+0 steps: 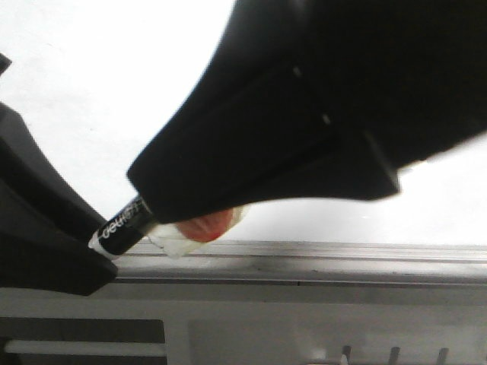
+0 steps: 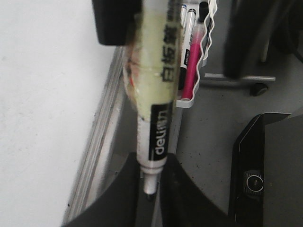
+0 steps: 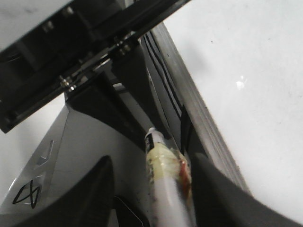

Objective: Write number 6 on whiteboard

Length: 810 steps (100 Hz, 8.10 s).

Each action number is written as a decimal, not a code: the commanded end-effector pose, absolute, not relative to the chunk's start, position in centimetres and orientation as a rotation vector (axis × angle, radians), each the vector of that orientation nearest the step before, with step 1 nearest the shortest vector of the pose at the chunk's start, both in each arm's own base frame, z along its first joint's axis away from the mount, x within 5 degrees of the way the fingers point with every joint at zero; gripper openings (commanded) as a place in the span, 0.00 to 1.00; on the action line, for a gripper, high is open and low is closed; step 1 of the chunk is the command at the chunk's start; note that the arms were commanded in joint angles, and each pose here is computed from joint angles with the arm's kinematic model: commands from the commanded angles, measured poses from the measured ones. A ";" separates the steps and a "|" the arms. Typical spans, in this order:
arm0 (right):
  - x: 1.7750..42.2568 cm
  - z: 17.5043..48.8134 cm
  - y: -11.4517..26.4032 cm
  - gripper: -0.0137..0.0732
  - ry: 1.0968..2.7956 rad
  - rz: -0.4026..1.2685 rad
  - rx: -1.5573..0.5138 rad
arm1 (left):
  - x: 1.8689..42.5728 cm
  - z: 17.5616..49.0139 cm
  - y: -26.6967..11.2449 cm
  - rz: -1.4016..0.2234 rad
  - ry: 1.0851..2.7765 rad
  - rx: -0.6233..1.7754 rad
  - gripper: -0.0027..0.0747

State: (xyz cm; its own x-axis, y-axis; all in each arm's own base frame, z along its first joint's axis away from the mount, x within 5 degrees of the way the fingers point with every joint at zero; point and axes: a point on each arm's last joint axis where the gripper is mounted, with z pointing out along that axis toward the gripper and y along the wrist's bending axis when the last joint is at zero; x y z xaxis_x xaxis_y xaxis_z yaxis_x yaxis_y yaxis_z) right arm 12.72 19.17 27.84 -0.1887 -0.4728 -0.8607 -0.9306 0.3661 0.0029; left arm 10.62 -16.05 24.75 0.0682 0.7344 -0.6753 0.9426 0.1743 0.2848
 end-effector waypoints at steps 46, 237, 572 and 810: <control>12.4 29.5 19.0 0.09 1.727 0.697 -1.263 | 11.4 27.0 -16.4 -0.404 1.669 1.382 0.26; 12.8 33.8 12.0 0.11 1.631 0.128 -0.966 | 5.6 33.2 -8.2 -0.811 1.533 0.740 0.06; 6.2 35.1 21.0 0.10 1.981 0.553 -1.202 | 7.0 29.5 -14.8 -0.806 1.571 1.464 0.59; 5.9 43.0 8.8 0.09 1.779 0.477 -0.946 | 17.7 24.5 -19.5 -0.689 2.210 0.283 0.01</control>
